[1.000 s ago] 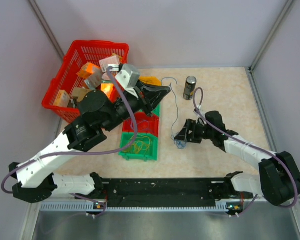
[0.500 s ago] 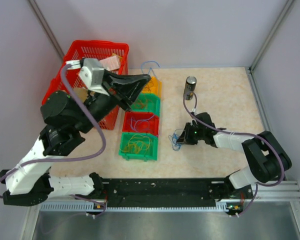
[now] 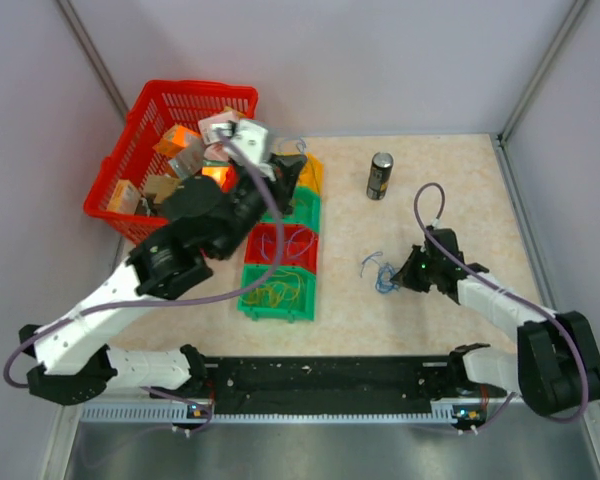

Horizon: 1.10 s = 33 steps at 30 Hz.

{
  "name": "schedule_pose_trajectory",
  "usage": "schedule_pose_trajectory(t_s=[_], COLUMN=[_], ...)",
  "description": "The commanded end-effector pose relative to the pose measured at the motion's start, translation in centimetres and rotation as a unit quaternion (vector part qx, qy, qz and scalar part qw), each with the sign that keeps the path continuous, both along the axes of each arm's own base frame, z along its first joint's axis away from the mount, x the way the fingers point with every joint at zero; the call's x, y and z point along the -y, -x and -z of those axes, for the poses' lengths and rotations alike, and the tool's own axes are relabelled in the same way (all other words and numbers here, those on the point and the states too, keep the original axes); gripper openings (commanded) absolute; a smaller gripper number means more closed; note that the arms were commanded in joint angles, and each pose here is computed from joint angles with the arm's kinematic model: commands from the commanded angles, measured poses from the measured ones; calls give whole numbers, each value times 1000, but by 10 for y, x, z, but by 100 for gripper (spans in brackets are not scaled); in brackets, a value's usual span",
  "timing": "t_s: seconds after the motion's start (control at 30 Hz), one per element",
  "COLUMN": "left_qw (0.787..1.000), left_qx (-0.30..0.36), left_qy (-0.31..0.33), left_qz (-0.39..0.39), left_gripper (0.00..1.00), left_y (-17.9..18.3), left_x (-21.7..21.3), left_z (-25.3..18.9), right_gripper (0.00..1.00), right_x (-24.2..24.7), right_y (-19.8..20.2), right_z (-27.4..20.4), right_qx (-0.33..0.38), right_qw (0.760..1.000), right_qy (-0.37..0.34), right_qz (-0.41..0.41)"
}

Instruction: Untangle the cables

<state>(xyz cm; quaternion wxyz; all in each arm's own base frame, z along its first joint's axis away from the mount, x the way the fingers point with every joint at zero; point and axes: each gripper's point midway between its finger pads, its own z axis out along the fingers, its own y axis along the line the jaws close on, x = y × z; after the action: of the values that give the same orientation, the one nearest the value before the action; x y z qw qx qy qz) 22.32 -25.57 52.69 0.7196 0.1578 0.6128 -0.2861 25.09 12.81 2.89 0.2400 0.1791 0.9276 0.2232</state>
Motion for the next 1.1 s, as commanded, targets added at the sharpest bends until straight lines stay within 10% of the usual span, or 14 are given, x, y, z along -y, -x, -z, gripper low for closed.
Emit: schedule_pose_trajectory(t_s=[0.0,0.4,1.07], left_qw=[992,944,879], left_qx=[-65,-212,-371], left_qy=[-72,-151,-199], left_qz=[-82,-204,-224], left_gripper=[0,0,0], left_y=[-40,-96,-52], left_x=[5,-25,-49], left_z=[73,237,352], right_gripper=[0,0,0], right_x=[3,0,-3], right_y=[4,1,0], right_z=[-23,-47,-43], right_qx=[36,68,59], right_qw=[999,997,998], right_qy=[-1,-7,-5], right_qz=[-8,-24,-38])
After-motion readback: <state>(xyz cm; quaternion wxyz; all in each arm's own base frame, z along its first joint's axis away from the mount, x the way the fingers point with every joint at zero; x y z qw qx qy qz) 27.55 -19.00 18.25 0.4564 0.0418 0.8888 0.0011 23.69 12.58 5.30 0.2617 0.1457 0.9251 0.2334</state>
